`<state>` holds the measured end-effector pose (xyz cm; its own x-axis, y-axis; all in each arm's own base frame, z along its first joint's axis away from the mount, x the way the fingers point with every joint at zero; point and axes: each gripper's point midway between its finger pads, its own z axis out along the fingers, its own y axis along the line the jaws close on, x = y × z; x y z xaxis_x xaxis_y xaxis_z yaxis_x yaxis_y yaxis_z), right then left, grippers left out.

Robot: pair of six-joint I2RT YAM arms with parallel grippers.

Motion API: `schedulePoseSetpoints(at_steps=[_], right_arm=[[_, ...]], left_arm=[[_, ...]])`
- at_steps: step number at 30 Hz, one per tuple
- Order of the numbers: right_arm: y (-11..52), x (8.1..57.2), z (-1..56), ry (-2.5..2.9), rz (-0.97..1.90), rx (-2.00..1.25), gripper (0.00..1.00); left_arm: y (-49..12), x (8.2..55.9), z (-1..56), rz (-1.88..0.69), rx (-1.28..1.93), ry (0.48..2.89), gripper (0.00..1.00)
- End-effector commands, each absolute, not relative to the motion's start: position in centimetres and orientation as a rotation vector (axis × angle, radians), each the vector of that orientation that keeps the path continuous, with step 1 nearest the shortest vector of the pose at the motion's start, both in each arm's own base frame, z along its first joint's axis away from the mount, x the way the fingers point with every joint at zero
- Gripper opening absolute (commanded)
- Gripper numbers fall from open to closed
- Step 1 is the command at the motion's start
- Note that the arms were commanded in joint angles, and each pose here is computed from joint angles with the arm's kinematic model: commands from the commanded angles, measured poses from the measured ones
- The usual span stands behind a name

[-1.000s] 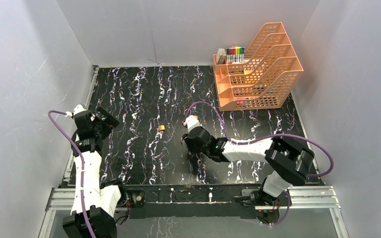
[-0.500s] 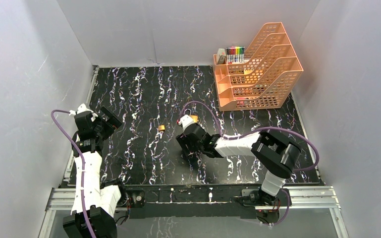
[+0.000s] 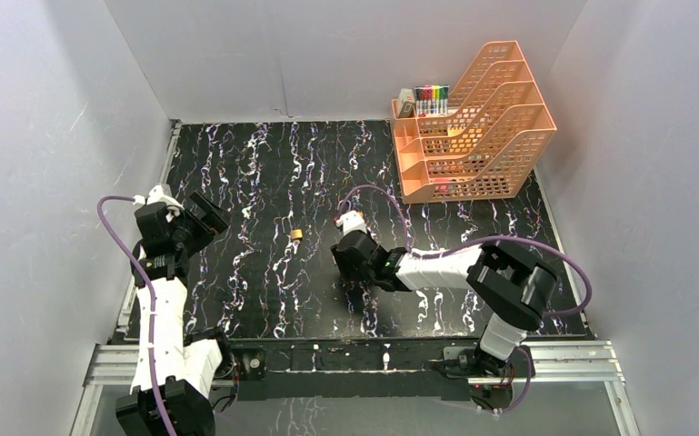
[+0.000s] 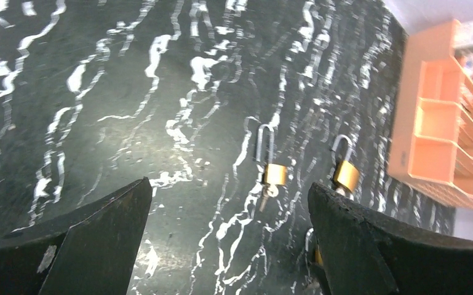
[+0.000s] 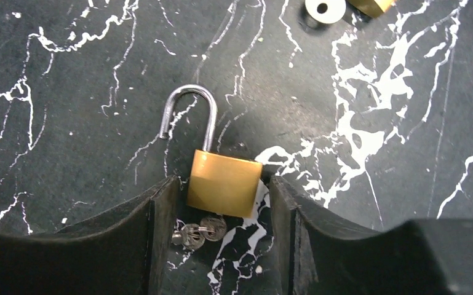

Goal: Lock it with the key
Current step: Pick up the lock from the center of the board.

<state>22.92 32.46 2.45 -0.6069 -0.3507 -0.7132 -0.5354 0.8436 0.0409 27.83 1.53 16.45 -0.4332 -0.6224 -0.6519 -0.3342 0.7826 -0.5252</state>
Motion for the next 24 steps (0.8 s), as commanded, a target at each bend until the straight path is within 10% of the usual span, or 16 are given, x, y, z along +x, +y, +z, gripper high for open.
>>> schedulePoseSetpoints(at_steps=[1,11,24], right_arm=[[30.3,21.6,1.4,2.351,0.281,-0.564,0.6],[30.3,21.3,1.4,2.336,0.308,-0.581,0.44],[34.1,17.7,8.4,2.134,0.757,-0.801,0.44]], left_arm=[[-2.8,28.1,21.1,-0.655,-0.4,1.968,0.98],[-13.7,21.6,27.8,-1.297,0.344,1.731,0.98],[-13.6,25.4,25.7,-1.262,0.1,1.764,0.98]])
